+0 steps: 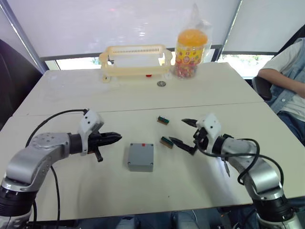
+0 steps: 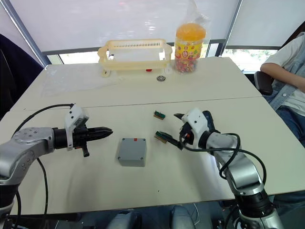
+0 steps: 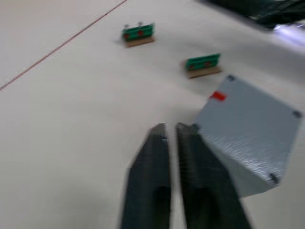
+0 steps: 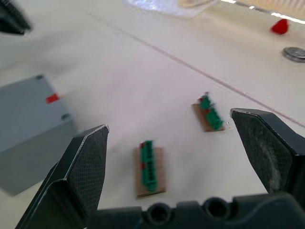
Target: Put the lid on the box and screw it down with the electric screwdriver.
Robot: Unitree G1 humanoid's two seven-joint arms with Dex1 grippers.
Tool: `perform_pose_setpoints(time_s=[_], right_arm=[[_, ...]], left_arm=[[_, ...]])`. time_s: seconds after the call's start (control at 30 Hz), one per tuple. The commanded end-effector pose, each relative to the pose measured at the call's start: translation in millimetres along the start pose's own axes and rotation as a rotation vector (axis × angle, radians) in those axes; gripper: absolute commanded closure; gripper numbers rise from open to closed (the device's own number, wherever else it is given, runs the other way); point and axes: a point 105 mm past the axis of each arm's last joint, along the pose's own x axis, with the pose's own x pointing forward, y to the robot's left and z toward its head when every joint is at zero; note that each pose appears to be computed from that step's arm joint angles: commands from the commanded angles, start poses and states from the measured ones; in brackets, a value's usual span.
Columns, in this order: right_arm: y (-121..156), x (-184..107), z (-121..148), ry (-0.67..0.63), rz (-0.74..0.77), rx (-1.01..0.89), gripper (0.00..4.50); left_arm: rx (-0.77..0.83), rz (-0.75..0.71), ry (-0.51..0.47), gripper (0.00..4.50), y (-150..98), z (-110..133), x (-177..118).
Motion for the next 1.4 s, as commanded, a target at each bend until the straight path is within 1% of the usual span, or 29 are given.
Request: perform_pose_setpoints(time_s=[0.03,0.13,0.23,0.33,0.43,0.57,0.7,0.83,1.13,1.2,1.27,1.3,1.33,1.4], right_arm=[[-19,2,13,-0.058,-0.044,0.064,0.00],[-34,16,8,-0.039,-0.081,0.141,0.00],[-43,35,2,-0.014,-0.083,0.202,0.00],[-43,51,-1,-0.001,-0.048,0.199,0.00],[-49,69,-6,0.004,-0.045,0.210,0.00],[-49,83,-13,0.010,-0.019,0.190,0.00],[-45,93,-19,0.026,0.007,0.163,0.00],[-45,102,-24,0.038,0.002,0.164,0.00],[-48,109,-26,0.034,-0.013,0.162,0.00],[-51,110,-26,0.032,-0.026,0.157,0.55],[-52,110,-25,0.030,-0.028,0.156,1.39],[-51,110,-25,0.029,-0.026,0.158,1.95],[-51,109,-26,0.030,-0.023,0.150,2.35],[-50,109,-27,0.033,-0.018,0.146,2.35]], left_arm=[[0.069,-0.102,-0.034,4.45,-22,21,5],[0.065,-0.182,-0.027,4.45,-40,21,16],[0.084,-0.233,0.002,4.45,-53,11,29],[0.101,-0.205,0.019,4.45,-47,1,37],[0.095,-0.171,0.019,4.45,-41,-7,44],[0.092,-0.169,0.018,4.45,-42,-13,49],[0.090,-0.163,0.031,4.45,-43,-20,53],[0.080,-0.167,0.042,4.45,-44,-25,55],[0.084,-0.172,0.050,4.45,-45,-29,55],[0.083,-0.172,0.049,4.50,-45,-29,55],[0.082,-0.171,0.047,4.50,-45,-30,56],[0.081,-0.170,0.046,4.50,-45,-30,56],[0.080,-0.169,0.045,4.50,-46,-29,57],[0.080,-0.164,0.042,4.50,-46,-29,57]])
